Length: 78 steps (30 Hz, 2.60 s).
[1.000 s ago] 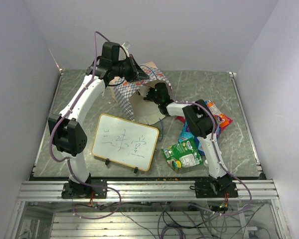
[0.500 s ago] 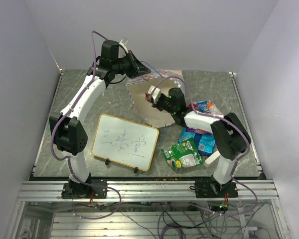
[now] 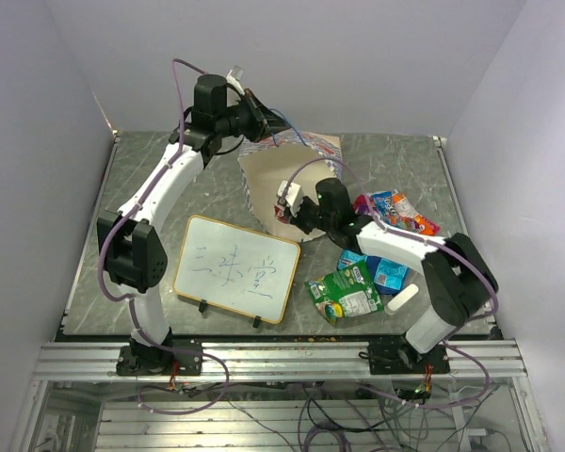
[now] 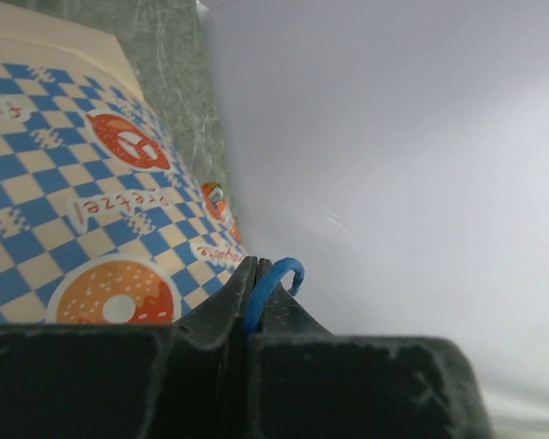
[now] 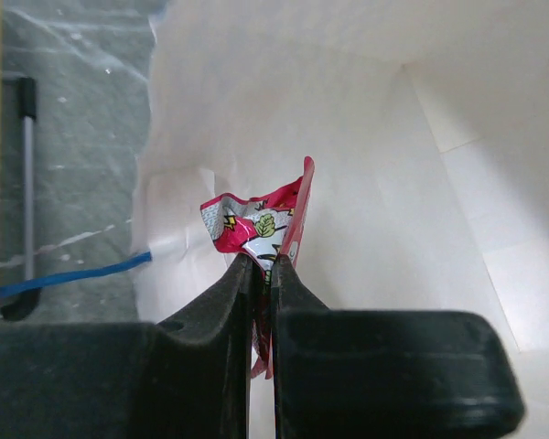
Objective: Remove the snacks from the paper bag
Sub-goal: Take out the snack from the paper bag, then place the snack at the center of the board, then adjust the paper bag at the center of the board.
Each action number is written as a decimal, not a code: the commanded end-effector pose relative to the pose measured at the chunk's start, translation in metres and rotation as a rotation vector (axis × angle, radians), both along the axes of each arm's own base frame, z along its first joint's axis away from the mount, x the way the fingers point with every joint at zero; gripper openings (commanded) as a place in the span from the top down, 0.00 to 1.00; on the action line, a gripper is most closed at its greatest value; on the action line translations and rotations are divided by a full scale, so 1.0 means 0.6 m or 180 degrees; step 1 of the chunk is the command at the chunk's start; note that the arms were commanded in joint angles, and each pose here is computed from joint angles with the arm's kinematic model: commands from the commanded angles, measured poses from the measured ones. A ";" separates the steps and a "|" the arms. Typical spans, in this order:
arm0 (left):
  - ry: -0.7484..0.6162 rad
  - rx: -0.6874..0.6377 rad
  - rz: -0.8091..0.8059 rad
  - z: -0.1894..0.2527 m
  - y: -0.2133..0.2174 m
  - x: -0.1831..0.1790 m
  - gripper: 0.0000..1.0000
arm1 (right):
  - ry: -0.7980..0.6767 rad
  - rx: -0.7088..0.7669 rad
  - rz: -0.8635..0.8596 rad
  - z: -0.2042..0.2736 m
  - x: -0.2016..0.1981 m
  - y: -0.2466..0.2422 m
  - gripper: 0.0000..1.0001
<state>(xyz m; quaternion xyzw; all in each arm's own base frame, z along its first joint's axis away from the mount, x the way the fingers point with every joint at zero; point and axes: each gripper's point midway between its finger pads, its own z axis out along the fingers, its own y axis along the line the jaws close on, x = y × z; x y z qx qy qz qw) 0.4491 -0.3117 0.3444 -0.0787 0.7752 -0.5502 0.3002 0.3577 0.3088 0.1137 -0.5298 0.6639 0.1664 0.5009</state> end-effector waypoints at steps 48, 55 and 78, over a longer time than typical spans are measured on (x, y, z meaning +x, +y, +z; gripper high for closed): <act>0.0178 -0.1503 0.1326 0.135 0.010 0.126 0.93 | 0.0096 0.1524 -0.2936 0.325 -0.090 -0.286 1.00; 0.0128 -0.1513 0.1263 0.161 -0.027 0.116 0.93 | -0.0105 0.1715 -0.3206 0.365 -0.082 -0.313 1.00; 0.0320 -0.1128 0.2034 0.026 0.265 0.156 0.93 | -0.0108 0.1686 -0.2924 0.418 -0.087 -0.293 1.00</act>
